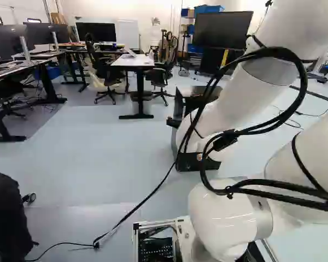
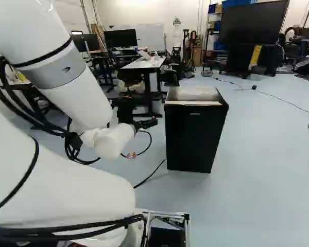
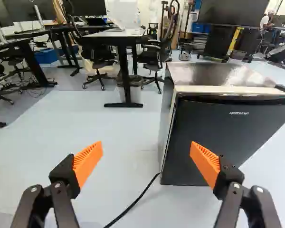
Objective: Open the fridge door
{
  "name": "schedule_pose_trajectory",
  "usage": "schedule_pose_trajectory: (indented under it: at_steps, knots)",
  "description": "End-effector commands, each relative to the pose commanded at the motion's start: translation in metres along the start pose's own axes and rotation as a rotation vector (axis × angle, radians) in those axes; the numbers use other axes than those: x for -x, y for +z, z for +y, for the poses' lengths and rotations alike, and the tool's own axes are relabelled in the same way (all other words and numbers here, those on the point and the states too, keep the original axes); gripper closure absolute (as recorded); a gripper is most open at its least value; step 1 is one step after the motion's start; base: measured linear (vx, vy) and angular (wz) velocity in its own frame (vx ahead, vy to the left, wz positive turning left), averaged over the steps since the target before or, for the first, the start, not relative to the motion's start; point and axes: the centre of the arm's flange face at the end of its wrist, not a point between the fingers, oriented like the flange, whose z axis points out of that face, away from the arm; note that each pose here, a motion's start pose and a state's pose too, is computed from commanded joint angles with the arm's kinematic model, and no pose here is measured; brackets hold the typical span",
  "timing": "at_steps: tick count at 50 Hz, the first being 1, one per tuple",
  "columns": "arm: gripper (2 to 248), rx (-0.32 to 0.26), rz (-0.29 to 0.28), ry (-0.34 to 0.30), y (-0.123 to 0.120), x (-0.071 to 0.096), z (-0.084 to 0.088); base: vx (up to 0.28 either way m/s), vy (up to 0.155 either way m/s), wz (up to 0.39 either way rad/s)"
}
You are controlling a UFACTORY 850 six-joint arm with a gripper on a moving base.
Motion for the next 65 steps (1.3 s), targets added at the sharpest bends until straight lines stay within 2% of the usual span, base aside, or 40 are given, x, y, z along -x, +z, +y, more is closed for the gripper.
schedule_pose_trajectory:
  at_steps: [65]
  knots:
    - [3, 0.0, -0.003, 0.0, 0.0053, -0.0027, 0.0, 0.0, 0.0, 0.0]
